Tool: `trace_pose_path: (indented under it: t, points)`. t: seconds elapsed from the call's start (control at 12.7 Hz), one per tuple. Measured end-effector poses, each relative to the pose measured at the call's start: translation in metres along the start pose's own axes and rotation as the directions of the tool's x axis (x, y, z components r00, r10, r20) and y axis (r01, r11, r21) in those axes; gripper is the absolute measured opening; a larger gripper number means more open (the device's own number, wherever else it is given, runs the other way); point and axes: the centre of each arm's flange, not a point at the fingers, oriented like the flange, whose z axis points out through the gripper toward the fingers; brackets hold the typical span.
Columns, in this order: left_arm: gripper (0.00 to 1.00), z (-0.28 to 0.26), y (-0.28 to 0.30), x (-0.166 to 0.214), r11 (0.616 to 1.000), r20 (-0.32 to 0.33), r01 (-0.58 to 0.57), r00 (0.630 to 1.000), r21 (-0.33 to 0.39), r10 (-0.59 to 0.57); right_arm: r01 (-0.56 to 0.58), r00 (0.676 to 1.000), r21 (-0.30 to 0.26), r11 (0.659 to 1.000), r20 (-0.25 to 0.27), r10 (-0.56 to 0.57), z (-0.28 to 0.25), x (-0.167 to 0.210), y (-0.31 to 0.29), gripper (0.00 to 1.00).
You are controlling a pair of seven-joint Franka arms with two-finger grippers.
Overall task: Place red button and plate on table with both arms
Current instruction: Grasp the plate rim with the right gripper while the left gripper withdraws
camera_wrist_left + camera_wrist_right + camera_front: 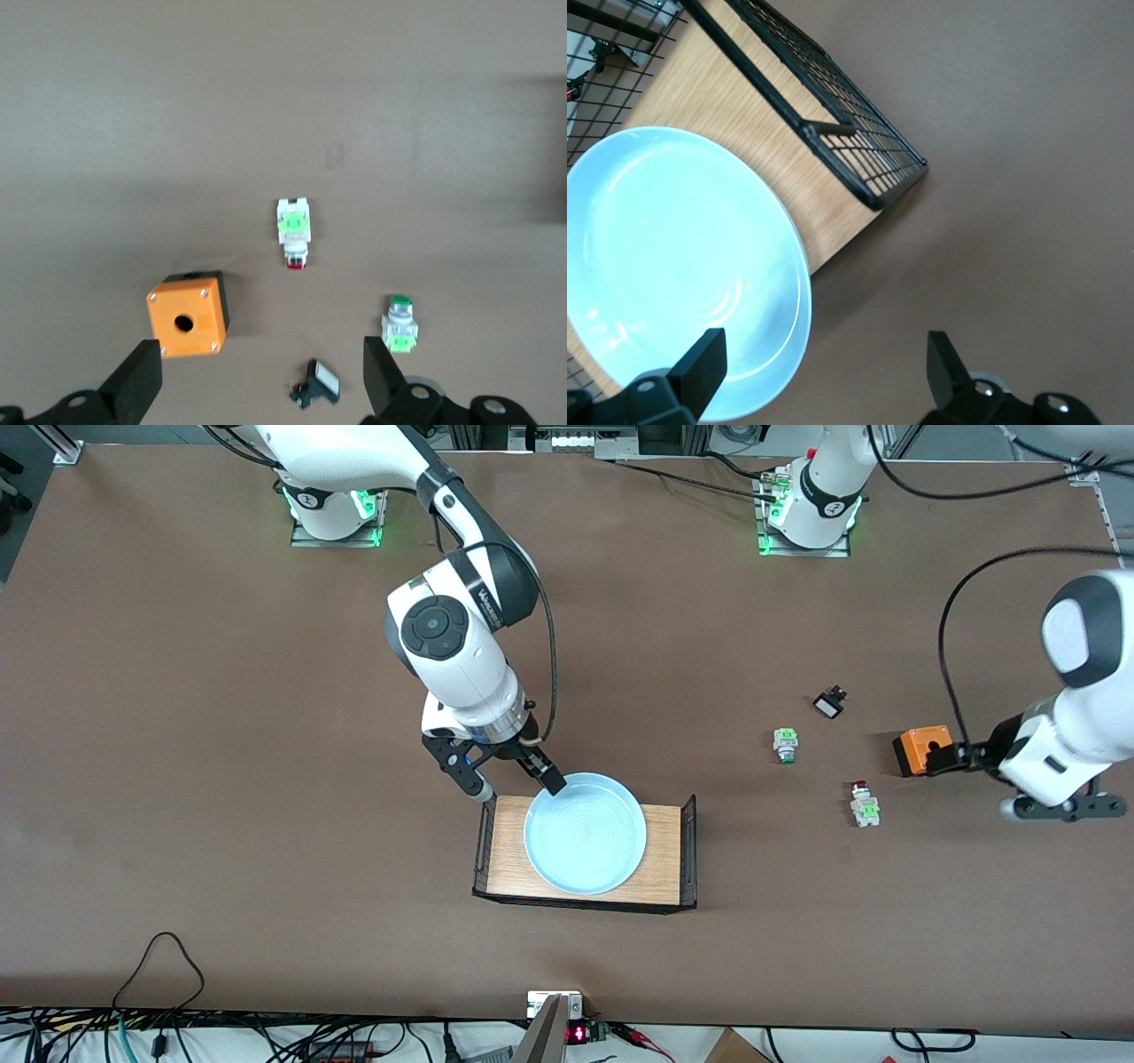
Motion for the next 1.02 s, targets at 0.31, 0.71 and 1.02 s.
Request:
trace_pose_path:
  t: [0.31,0.71,1.02]
  points:
    - [1.0,-0.074,-0.003,-0.044,1.0,0.014,0.014,1.0,-0.025,-0.013,-0.007,1.0,-0.015,1.0,0.0,0.007,0.015,0.001,0.003,1.0]
    - [1.0,-0.151,0.0,-0.102,0.998,-0.003,0.029,1.0,-0.047,-0.029,-0.009,1.0,-0.015,1.0,-0.002,0.009,0.026,0.002,0.004,0.96]
    - [1.0,-0.182,-0.003,-0.117,0.999,-0.037,0.042,0.998,-0.033,-0.043,-0.006,1.0,-0.015,1.0,-0.001,0.006,0.028,-0.001,0.004,0.86]
